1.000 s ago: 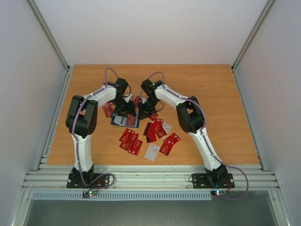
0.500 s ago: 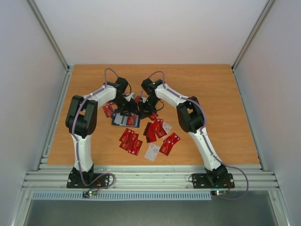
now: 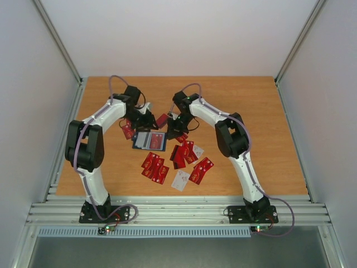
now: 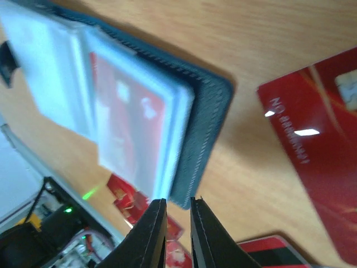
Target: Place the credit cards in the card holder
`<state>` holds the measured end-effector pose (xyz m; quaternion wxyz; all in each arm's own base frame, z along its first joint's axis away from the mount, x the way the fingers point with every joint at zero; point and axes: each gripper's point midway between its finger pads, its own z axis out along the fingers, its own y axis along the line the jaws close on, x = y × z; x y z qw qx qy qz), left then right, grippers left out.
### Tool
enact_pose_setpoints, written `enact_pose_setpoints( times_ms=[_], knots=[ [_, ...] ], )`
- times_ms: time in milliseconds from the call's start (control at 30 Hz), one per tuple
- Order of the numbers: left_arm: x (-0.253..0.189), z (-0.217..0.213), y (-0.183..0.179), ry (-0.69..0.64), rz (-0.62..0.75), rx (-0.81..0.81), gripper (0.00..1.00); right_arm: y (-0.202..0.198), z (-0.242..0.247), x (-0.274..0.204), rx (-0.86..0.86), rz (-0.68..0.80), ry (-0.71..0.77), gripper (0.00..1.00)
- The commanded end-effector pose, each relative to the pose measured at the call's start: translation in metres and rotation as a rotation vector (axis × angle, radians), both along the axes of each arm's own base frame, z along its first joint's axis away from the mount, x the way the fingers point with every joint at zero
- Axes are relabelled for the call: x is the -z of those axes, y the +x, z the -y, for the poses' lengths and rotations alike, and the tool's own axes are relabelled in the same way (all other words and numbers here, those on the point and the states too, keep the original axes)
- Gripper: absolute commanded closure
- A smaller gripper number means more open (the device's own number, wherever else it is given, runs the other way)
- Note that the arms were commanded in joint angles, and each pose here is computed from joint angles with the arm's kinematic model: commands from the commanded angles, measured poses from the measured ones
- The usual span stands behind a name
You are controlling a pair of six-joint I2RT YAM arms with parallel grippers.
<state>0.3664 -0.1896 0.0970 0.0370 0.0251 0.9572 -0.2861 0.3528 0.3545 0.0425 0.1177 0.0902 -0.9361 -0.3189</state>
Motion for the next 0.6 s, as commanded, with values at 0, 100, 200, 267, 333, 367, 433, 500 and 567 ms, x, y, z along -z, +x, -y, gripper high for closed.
enact_pose_setpoints(
  times_ms=[0,100,200,267,333,367,433,500,567],
  knots=[
    [0.005,-0.009,-0.011,-0.017,-0.015,0.019,0.54,0.002,-0.020,-0.044,0.071,-0.006,0.169,0.85],
    [0.012,-0.009,-0.015,-0.027,-0.017,0.032,0.64,0.000,-0.025,-0.041,0.128,-0.058,0.219,0.84],
    [0.021,-0.010,-0.018,-0.025,-0.031,0.036,0.73,0.000,-0.031,-0.036,0.174,-0.100,0.265,0.82],
    [0.028,-0.010,-0.020,-0.021,-0.042,0.040,0.77,-0.002,-0.032,-0.030,0.197,-0.127,0.265,0.81],
    [0.034,-0.011,-0.021,-0.015,-0.053,0.044,0.80,-0.003,-0.031,-0.023,0.204,-0.138,0.258,0.79],
    [0.037,-0.011,-0.021,-0.012,-0.056,0.044,0.81,-0.004,-0.031,-0.021,0.205,-0.142,0.254,0.78],
    [0.042,-0.013,-0.020,0.001,-0.062,0.041,0.81,-0.004,-0.031,-0.017,0.209,-0.152,0.248,0.78],
    [0.047,-0.016,-0.020,0.021,-0.066,0.036,0.81,-0.003,-0.030,-0.011,0.215,-0.162,0.236,0.77],
    [0.052,-0.019,-0.021,0.046,-0.075,0.032,0.81,-0.004,-0.030,-0.007,0.220,-0.167,0.226,0.76]
  ],
)
